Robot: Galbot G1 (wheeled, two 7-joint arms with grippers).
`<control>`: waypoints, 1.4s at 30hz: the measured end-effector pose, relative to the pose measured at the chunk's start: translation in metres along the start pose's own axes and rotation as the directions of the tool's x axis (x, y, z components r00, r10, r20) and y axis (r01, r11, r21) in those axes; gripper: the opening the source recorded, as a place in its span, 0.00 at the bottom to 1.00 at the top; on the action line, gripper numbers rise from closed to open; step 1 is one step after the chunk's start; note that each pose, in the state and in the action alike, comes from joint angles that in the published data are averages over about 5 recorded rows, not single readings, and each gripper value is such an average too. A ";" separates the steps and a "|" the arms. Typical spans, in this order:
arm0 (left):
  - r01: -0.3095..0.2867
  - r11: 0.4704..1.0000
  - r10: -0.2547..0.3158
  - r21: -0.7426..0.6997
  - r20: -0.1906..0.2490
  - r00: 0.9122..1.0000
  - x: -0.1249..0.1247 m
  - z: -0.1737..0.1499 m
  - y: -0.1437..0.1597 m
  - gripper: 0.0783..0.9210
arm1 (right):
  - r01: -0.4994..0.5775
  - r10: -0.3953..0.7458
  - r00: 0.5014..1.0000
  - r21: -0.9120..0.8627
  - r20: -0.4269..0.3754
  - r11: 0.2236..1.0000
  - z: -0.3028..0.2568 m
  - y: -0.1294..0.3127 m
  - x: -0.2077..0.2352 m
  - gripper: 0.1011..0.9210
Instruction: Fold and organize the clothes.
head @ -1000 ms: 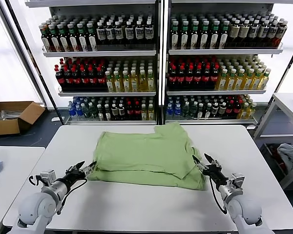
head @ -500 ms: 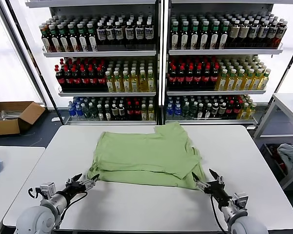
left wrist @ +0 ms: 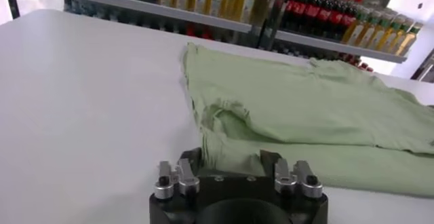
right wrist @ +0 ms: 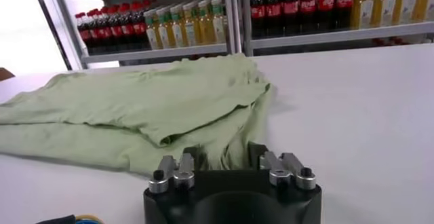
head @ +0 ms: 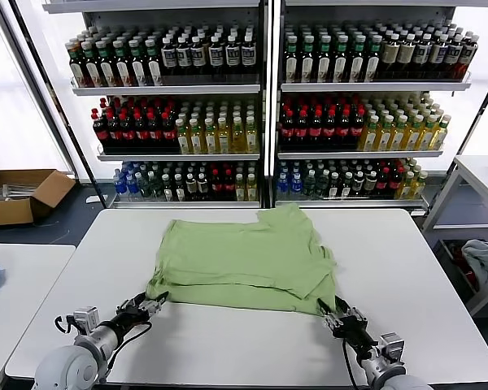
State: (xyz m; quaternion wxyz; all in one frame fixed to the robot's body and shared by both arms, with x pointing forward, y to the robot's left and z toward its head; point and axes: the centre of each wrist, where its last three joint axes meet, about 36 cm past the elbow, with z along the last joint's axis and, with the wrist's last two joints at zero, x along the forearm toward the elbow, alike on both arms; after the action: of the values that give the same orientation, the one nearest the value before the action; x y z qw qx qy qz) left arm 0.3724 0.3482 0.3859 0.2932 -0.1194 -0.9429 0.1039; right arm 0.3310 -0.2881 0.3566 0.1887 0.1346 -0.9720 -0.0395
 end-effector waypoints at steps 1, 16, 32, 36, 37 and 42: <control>-0.002 1.000 0.002 0.001 -0.001 1.000 0.000 0.001 0.000 0.41 | 0.000 0.000 1.000 0.000 -0.001 1.000 0.001 0.001 0.000 0.19; -0.002 1.000 0.002 0.021 0.003 1.000 0.014 0.010 -0.008 0.01 | 0.005 -0.005 1.000 -0.006 -0.005 1.000 0.005 0.002 0.010 0.06; 0.084 0.996 -0.084 -0.007 0.003 0.996 0.095 0.036 -0.034 0.01 | -0.019 0.019 0.999 0.008 -0.049 1.000 0.009 0.032 0.080 0.06; 0.110 0.994 -0.110 -0.020 -0.011 0.994 0.118 0.043 -0.044 0.01 | -0.031 0.033 0.996 0.020 -0.077 0.999 0.012 0.041 0.100 0.06; 0.114 0.993 -0.115 -0.023 -0.015 0.993 0.123 0.044 -0.046 0.01 | -0.034 0.036 0.996 0.023 -0.083 0.999 0.012 0.043 0.104 0.06; 0.134 0.990 -0.135 -0.045 -0.020 0.991 0.140 0.044 -0.054 0.11 | -0.048 0.052 0.993 0.041 -0.103 0.998 0.007 0.051 0.118 0.17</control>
State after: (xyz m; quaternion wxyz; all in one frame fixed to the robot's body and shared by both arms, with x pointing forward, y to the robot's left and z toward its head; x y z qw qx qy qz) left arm 0.2258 0.3313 0.4389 0.3077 -0.0632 -0.9474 0.0619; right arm 0.2104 -0.2715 0.3985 0.2376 0.1157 -0.9644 -0.0091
